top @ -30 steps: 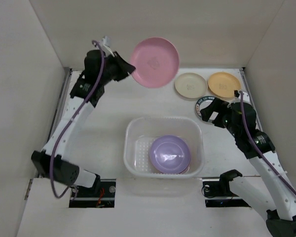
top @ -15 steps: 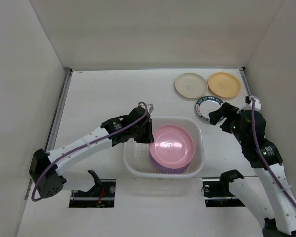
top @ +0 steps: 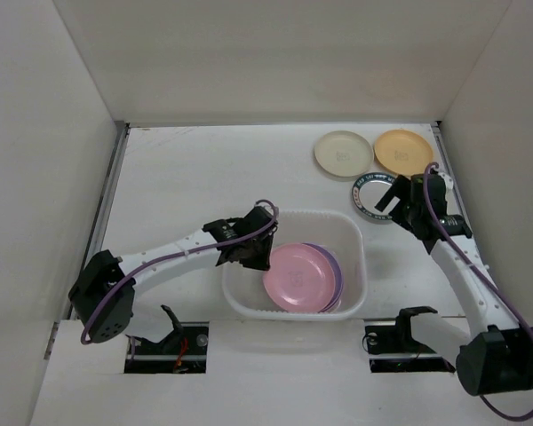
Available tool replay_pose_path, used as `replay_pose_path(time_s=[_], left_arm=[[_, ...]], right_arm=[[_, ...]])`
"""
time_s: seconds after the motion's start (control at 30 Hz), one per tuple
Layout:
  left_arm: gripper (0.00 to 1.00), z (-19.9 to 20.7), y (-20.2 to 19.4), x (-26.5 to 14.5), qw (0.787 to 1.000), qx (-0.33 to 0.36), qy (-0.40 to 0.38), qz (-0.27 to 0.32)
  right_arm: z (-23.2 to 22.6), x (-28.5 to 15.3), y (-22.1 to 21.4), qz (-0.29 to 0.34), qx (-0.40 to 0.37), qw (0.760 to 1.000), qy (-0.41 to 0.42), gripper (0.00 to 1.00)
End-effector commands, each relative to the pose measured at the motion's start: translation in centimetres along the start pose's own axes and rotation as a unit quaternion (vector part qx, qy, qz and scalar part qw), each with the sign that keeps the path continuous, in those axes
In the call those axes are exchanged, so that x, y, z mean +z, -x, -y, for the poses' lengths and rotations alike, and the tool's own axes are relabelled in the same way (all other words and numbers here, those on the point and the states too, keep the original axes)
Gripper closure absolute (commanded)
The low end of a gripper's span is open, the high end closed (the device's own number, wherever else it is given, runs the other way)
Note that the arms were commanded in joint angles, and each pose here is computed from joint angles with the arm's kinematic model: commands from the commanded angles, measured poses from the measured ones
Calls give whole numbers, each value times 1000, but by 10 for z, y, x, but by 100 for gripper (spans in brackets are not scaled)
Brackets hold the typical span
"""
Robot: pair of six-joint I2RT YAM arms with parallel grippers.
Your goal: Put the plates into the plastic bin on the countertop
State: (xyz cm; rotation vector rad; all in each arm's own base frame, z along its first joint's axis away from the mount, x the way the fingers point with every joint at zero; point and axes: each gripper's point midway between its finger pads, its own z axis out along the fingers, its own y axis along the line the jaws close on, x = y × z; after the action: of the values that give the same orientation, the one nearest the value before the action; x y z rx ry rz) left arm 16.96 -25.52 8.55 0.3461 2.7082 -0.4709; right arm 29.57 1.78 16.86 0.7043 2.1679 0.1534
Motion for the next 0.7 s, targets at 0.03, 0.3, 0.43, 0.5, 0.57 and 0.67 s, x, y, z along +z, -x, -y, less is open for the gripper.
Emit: replay_pose_path(time_s=[0.03, 0.3, 0.43, 0.5, 0.57, 0.67], left_arm=[[83, -3, 13, 3, 999, 26, -13, 35], [38, 2, 35, -23, 996, 50, -12, 77], [20, 15, 62, -51, 991, 77, -4, 111], [0, 22, 76, -68, 989, 78, -8, 129], [0, 25, 90, -88, 985, 74, -15, 156], [0, 19, 105, -113, 980, 53, -22, 188]], right_arm=[[16, 26, 21, 40, 70, 996, -27, 0], [61, 60, 29, 45, 146, 986, -69, 1], [66, 84, 12, 10, 189, 980, -54, 4], [67, 93, 8, 2, 205, 978, -38, 5], [70, 101, 5, -3, 223, 974, -27, 7], [72, 112, -3, -26, 259, 966, -10, 9]])
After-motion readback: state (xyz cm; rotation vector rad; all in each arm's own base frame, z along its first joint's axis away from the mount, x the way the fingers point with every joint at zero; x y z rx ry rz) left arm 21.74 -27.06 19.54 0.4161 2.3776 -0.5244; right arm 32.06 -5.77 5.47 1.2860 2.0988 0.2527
